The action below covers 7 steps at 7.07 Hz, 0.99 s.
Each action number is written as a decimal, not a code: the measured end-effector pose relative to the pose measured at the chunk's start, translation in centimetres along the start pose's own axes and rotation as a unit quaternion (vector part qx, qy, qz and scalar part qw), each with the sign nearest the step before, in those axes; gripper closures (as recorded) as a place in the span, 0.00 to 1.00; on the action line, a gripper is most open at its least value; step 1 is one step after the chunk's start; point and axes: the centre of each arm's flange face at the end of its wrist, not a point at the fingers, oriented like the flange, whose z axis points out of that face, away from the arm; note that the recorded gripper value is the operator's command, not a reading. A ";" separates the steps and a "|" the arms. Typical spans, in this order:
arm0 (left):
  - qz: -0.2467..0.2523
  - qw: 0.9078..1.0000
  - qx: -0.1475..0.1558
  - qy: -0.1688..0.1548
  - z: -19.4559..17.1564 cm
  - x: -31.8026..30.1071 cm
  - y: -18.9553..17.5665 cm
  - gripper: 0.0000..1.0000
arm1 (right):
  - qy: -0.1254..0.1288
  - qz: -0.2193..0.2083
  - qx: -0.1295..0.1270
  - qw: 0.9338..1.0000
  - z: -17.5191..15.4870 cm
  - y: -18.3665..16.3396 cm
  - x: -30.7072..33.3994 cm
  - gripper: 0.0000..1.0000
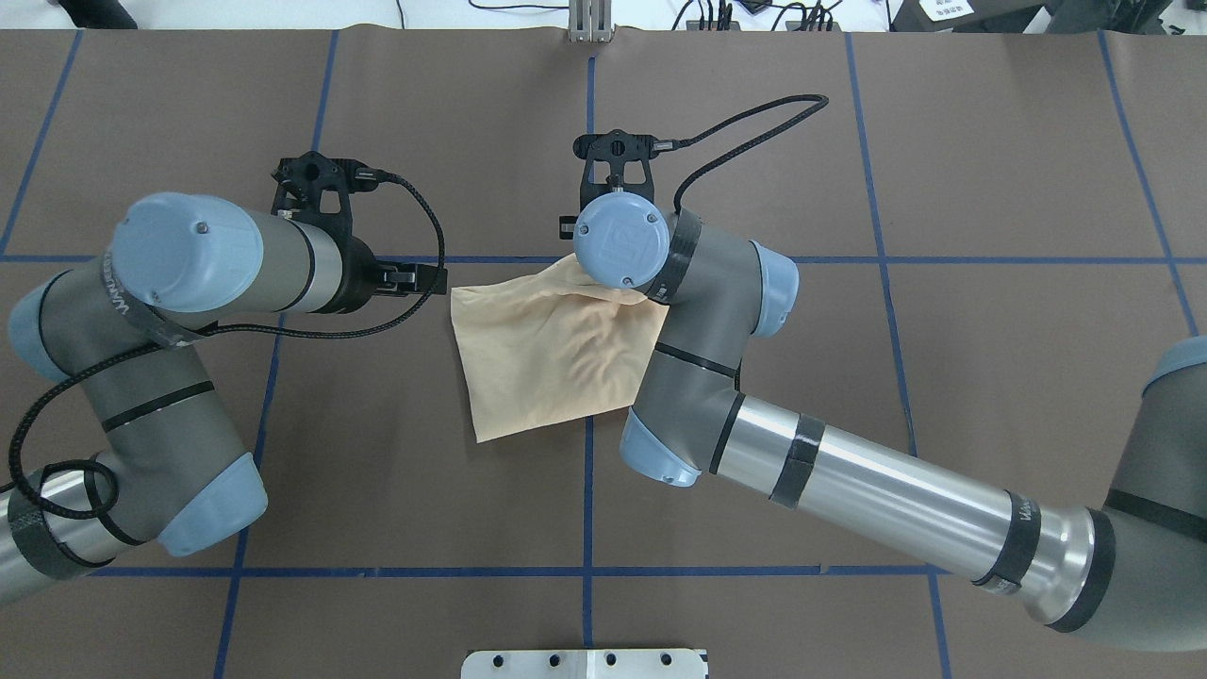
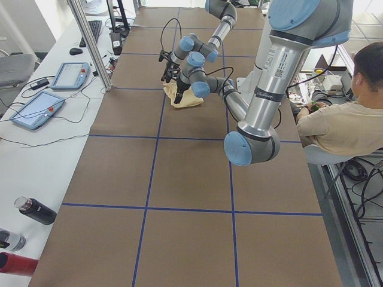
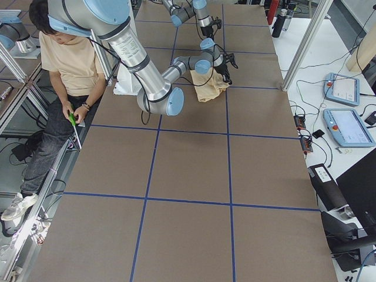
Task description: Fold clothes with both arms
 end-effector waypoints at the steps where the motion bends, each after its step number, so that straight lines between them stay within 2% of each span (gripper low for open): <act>1: 0.002 1.000 0.000 0.003 -0.3 0.2 0.0 0.00 | -0.008 0.008 -0.018 1.000 -0.2 -1.7 0.5 0.00; 4: 0.019 1.000 -0.016 0.017 -3.5 -0.4 0.5 0.00 | -0.017 0.025 -0.091 0.995 -2.3 -6.7 4.4 0.00; 7: 0.097 0.994 -0.022 -0.035 -10.4 -7.7 -0.3 0.00 | 0.004 -0.043 -0.136 0.990 -10.7 -7.9 18.6 0.00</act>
